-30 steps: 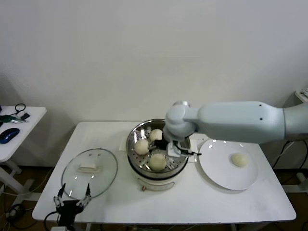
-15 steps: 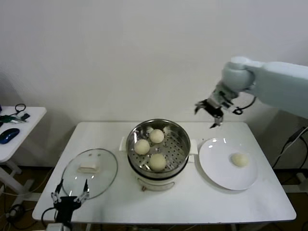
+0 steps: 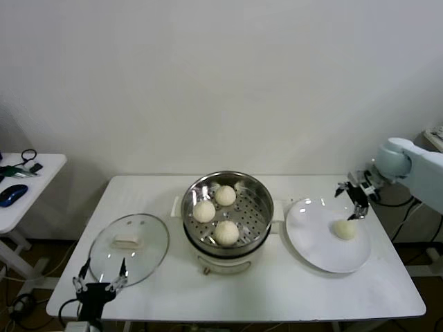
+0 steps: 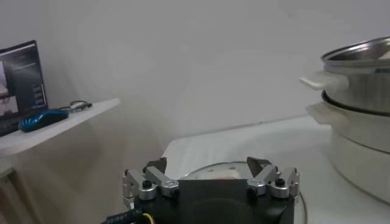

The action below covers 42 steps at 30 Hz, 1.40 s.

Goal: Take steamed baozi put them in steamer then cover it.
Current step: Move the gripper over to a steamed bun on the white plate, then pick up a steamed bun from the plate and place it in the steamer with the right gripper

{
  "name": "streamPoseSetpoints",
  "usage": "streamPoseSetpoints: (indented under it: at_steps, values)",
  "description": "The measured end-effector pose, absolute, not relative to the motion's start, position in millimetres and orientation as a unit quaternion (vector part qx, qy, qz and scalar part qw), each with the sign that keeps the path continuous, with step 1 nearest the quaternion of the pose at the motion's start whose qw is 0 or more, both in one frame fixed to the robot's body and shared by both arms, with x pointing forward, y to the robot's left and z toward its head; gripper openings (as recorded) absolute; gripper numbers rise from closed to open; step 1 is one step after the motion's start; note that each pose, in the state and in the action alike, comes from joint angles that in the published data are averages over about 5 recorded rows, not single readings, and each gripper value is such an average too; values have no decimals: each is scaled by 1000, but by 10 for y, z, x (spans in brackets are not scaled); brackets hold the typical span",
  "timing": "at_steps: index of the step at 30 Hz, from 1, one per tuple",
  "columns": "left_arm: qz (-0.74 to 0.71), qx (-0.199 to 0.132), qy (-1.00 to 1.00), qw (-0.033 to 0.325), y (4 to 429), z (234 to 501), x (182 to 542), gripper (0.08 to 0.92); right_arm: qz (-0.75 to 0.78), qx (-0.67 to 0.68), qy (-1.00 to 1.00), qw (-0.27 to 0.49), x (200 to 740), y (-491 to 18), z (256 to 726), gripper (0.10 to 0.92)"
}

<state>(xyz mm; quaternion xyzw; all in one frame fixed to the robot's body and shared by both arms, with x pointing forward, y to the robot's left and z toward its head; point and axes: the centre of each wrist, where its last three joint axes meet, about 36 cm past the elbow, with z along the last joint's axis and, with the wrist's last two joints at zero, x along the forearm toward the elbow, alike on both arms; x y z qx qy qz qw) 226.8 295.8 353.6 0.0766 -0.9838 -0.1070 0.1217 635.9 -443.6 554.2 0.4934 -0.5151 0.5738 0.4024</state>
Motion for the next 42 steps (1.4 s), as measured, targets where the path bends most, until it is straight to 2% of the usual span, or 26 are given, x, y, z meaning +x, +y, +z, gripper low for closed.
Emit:
streamPoseSetpoints:
  at_steps: [7, 17, 23, 31, 42]
  values:
    - [-108, 76, -983, 128, 2944, 3504, 2221, 823, 561, 479, -518, 434, 6341, -4624, 5110, 823]
    - [-110, 76, -982, 131, 2938, 3488, 2191, 823, 553, 469, -519, 452, 6402, -4652, 4769, 819]
    - [-110, 78, -982, 131, 2943, 3483, 2183, 823, 551, 467, -517, 459, 6401, -4653, 4621, 773]
    - [-111, 79, -982, 129, 2940, 3495, 2197, 823, 550, 462, -528, 452, 6440, -4625, 4600, 687]
    - [-112, 79, -982, 127, 2931, 3523, 2173, 823, 552, 458, -537, 443, 6469, -4602, 4860, 662]
